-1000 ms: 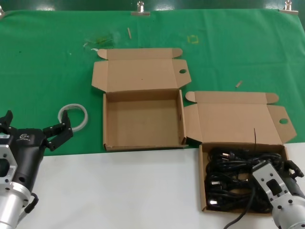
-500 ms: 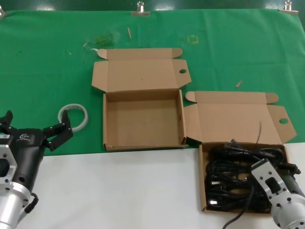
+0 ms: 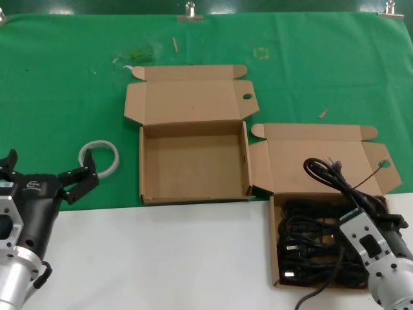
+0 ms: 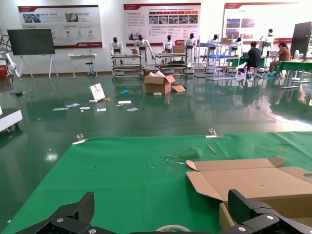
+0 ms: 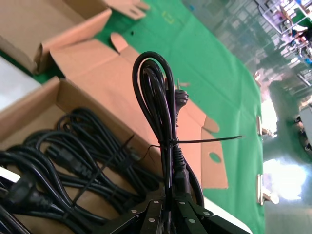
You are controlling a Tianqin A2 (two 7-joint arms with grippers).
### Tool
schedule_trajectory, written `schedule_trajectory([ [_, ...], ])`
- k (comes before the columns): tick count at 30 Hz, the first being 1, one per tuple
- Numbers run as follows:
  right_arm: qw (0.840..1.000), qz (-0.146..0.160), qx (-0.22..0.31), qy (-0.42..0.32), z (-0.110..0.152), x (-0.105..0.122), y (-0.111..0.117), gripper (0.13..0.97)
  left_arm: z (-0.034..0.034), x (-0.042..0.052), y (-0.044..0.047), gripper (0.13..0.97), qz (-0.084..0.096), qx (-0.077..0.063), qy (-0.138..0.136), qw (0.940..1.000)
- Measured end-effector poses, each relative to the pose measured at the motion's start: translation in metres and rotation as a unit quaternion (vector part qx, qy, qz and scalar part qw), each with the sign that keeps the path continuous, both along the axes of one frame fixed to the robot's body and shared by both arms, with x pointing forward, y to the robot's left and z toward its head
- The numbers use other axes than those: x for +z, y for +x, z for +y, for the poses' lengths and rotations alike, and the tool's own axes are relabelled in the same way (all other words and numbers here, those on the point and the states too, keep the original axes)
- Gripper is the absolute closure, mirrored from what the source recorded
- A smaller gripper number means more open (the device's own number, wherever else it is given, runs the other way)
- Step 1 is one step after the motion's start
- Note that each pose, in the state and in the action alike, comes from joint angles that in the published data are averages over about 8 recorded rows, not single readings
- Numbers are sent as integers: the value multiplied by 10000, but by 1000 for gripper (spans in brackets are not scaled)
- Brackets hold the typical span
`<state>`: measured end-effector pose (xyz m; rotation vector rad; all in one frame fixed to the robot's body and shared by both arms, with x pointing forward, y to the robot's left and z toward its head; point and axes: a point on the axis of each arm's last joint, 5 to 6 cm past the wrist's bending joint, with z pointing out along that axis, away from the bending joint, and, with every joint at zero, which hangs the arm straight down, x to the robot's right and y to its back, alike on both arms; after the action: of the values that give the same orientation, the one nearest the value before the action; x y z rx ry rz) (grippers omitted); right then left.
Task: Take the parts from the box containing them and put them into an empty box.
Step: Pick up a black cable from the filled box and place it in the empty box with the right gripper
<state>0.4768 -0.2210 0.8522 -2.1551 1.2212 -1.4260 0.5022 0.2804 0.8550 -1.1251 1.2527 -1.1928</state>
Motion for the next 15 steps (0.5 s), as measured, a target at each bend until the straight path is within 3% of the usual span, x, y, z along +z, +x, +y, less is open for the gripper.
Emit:
schedule_trajectory([
  [8,9998,-156,99,20,109,244,-126,947,0,0,0,132,0,0,0,10000],
  [15,9982,-483,343,117,287,496,-98,947,0,0,0,132,0,0,0,10000],
])
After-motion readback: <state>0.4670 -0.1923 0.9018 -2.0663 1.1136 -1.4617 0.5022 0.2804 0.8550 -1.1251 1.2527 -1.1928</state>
